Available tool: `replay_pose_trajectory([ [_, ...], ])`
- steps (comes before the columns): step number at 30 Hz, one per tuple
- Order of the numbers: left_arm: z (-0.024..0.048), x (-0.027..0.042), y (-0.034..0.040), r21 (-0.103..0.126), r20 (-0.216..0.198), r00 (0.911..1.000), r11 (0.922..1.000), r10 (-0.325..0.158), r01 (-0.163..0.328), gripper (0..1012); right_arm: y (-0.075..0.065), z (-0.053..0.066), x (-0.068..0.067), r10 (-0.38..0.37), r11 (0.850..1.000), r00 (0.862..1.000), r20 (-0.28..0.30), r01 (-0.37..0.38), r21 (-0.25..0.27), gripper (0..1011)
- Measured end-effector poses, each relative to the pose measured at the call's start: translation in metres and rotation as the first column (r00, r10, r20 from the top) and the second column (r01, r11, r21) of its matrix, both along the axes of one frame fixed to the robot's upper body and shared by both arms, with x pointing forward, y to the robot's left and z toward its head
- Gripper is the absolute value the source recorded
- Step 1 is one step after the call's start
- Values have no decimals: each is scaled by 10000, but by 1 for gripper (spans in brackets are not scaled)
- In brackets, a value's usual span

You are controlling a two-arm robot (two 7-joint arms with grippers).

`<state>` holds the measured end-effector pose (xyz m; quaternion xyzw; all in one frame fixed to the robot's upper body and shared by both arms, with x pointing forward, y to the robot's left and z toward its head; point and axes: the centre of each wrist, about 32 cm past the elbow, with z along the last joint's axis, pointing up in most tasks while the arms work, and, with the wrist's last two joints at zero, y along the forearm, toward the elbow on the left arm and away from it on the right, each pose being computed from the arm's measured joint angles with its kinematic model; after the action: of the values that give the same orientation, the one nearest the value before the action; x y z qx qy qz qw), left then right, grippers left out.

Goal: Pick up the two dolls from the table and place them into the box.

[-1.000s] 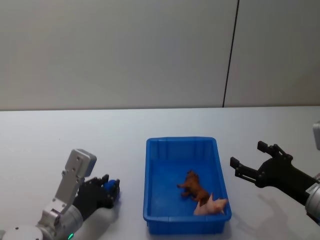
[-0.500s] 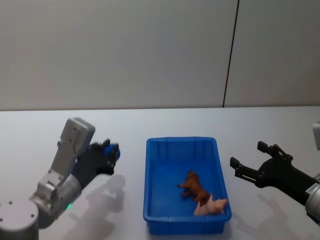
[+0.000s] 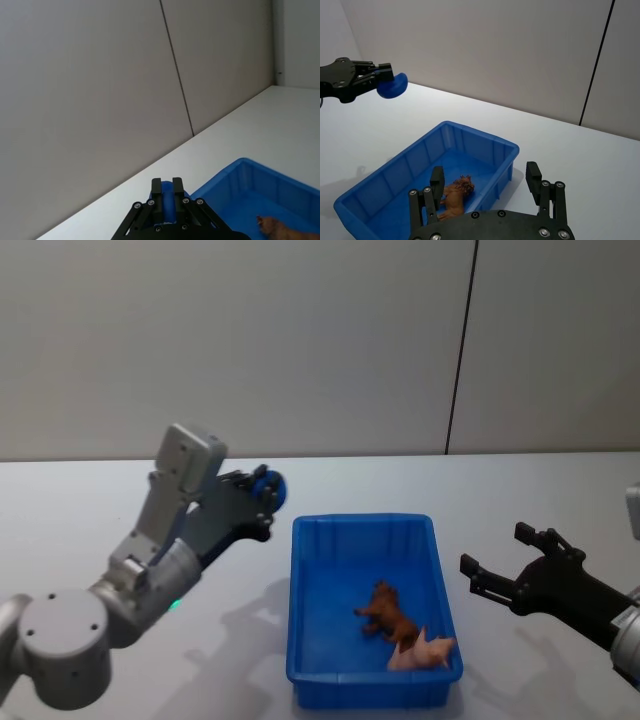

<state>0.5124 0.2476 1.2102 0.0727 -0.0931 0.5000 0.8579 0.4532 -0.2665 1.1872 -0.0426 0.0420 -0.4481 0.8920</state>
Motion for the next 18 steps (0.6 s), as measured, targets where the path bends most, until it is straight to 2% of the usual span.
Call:
replay_pose_trajectory([
  [4,-1,52,-120,-146,26,9991,9990,-412,412,123,0,0,0,0,10000,10000,1,0,0,1001],
  [5,-1,52,-120,-146,26,9991,9990,-412,412,118,0,0,0,1,10000,10000,0,-1,0,1001],
  [11,-56,97,-255,-333,-108,9966,9962,-813,809,107,0,0,0,1,10000,10000,1,-1,0,1001],
  [14,-93,108,-303,-390,-217,9952,9948,-950,941,155,0,0,0,0,10000,10000,0,0,0,1001],
  [15,-118,112,-328,-416,-295,9944,9941,-1015,1002,207,0,0,0,1,10000,10000,0,-1,0,1001],
  [18,-149,114,-353,-447,-392,9934,9934,-1075,1058,264,0,0,0,0,10000,10000,0,0,0,1001],
])
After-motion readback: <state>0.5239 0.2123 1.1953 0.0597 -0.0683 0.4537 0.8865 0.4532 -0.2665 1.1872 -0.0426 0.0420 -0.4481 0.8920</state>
